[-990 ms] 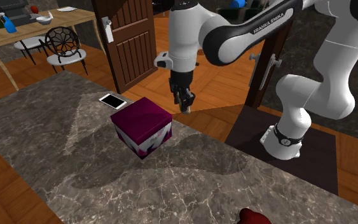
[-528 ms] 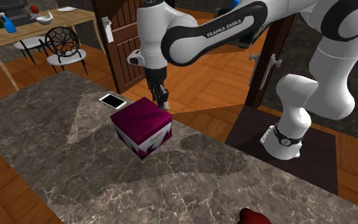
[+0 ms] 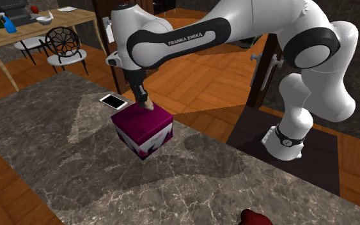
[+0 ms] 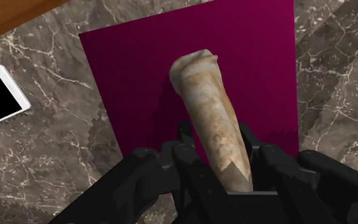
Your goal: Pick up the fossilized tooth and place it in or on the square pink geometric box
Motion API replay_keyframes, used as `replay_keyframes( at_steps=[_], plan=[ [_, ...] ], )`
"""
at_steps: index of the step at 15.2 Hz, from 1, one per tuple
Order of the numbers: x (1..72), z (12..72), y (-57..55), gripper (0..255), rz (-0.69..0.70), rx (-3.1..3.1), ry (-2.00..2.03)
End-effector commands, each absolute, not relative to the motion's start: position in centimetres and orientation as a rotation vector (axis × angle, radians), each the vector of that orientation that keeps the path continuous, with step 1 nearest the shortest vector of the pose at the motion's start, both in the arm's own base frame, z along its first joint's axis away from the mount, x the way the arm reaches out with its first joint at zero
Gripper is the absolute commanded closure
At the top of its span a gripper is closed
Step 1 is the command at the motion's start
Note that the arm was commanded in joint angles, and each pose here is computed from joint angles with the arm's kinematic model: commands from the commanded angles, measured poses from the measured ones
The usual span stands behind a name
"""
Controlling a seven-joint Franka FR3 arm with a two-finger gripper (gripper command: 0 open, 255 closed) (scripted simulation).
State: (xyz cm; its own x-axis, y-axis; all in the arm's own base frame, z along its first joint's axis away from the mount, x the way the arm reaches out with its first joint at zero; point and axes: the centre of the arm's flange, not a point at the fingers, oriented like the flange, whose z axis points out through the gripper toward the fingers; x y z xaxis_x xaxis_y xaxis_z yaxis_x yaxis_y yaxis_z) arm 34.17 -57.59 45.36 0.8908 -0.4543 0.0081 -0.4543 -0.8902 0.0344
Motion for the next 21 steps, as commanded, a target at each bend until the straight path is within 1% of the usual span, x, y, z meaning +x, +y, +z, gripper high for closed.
replay_keyframes(
  at_steps=[1, 11, 19, 20, 21],
  plan=[
    [34.2, 44.4, -57.8, 255, 0.001, 3.021, -0.725],
    [34.2, 39.1, -57.8, 255, 0.001, 3.021, -0.725],
    [34.2, 39.1, -57.8, 255, 0.001, 3.021, -0.725],
    [34.2, 39.1, -57.8, 0, 0.001, 3.021, -0.725],
    [34.2, 39.1, -57.8, 0, 0.001, 3.021, -0.725]
  ],
)
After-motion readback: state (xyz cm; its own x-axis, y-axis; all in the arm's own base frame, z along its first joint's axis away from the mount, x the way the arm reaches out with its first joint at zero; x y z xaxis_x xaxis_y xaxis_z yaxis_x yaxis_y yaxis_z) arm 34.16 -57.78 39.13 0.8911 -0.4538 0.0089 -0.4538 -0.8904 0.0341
